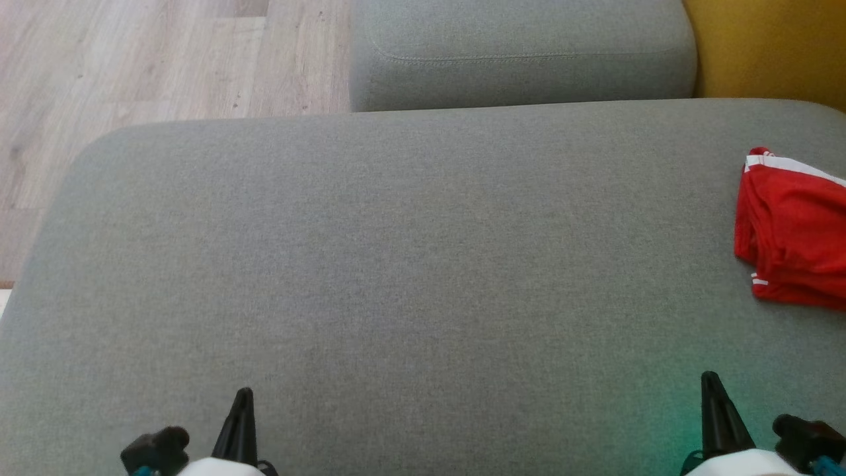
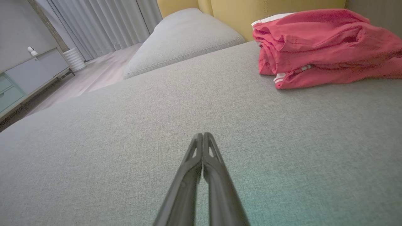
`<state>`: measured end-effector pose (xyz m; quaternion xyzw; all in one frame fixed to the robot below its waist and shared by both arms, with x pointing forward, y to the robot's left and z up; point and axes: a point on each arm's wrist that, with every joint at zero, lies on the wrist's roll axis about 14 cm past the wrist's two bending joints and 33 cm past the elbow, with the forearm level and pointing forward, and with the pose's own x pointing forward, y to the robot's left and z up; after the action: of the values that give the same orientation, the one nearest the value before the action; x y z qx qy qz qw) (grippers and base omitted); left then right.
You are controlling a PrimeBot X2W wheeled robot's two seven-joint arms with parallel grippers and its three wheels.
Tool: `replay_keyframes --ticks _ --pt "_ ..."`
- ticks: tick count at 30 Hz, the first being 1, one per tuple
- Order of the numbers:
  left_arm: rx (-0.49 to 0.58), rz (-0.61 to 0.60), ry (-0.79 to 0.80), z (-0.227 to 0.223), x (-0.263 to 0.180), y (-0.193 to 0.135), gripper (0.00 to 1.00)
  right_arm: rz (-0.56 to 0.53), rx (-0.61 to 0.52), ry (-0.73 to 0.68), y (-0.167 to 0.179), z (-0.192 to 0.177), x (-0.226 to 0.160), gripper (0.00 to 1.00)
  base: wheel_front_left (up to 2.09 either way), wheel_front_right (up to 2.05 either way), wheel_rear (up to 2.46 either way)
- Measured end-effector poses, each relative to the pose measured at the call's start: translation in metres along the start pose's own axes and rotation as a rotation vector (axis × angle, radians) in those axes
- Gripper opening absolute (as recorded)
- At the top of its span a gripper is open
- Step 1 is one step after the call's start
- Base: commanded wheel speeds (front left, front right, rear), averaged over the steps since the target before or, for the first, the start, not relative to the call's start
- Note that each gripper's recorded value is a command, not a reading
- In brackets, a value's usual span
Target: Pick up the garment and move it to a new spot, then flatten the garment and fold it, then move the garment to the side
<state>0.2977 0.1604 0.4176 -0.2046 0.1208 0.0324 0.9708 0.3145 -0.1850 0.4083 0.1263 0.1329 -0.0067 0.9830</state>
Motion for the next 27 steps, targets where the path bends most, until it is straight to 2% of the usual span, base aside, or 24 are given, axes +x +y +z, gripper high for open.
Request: replay_keyframes --ticks 27 --pt "-0.296 0.021 0.018 0.010 0.014 0.006 0.00 -0.048 0.340 -0.022 -0.008 0.014 0.009 0.00 0.00 0.00 0.00"
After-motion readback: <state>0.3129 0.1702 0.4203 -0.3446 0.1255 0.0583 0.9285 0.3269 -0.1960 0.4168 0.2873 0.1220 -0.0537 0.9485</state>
